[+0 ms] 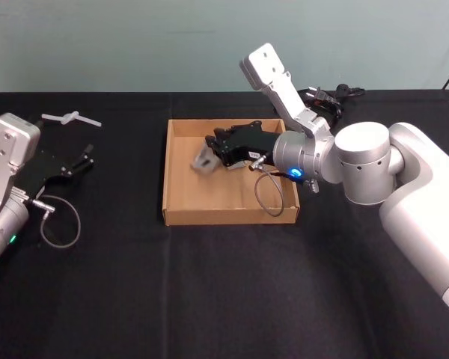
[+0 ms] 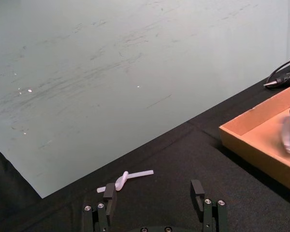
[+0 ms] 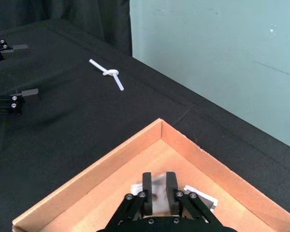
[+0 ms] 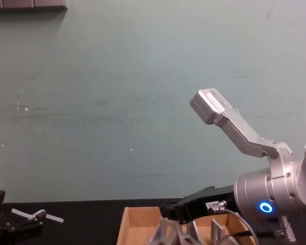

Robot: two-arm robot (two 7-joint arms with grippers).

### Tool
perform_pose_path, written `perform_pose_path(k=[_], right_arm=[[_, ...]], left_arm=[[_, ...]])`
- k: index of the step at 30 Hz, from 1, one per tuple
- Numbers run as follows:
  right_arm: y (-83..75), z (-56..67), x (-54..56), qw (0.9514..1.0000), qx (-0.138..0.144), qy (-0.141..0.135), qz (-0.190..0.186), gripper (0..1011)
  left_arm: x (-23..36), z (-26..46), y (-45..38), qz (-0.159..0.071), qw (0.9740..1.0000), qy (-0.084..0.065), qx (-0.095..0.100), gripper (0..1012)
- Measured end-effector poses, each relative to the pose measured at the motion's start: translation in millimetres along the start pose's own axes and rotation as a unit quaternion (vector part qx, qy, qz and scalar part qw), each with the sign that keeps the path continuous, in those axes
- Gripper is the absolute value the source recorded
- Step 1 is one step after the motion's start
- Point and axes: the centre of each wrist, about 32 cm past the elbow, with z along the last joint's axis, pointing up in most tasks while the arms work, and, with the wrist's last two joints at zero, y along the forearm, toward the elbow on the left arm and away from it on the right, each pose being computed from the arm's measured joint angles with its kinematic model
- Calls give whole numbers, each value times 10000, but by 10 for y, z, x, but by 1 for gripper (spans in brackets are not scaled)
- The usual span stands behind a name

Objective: Use one hand to pick up the angle iron from the table and place it into the box.

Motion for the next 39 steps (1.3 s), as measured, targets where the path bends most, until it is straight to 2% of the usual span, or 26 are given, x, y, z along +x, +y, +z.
perform_pose_path(k=[2,3,5,8,12,14,15,18,23,24,28,31,32,33,39], right_arm=[[0,0,0,10000,1,-1,0,210],[-1,0,-1,10000,3,-2,1,269],[-1,-1,-1,10000,3,-3,2,302],[-1,-2,-2,10000,3,-4,2,429],[-1,-2,-3,10000,4,-6,3,530],[-2,-3,-3,10000,5,-6,3,632],[-2,-3,-3,10000,5,-7,3,632],[-3,-4,-3,10000,7,-8,2,751],[-9,-2,-5,10000,14,-15,-9,892],[-36,-1,-17,10000,50,-34,13,892],[-197,-63,-63,9998,185,-66,46,1002],[-332,-121,-111,9994,323,-83,79,1002],[-332,-121,-111,9994,323,-83,79,1002],[-424,-174,-151,9990,426,-108,91,1003],[-567,-306,-242,9973,700,-221,23,1003]], left_arm=[[0,0,0,0,10000,0,0,1005],[0,0,0,0,10000,0,0,1005],[0,0,0,0,10000,0,0,1005],[0,0,0,0,10000,0,0,1005],[0,0,0,0,10000,0,0,1005],[0,0,0,0,10000,0,0,1004],[0,0,0,0,10000,0,0,1005],[0,0,0,0,10000,0,0,1005],[0,0,0,0,10000,0,0,1005],[0,0,0,0,10000,0,0,1005],[0,1,0,0,10000,0,-1,1005],[0,0,0,0,10000,0,-1,1005],[0,0,0,-1,10000,0,-1,1005],[0,0,0,0,10000,0,-1,1005],[0,0,0,0,10000,0,-1,1005]])
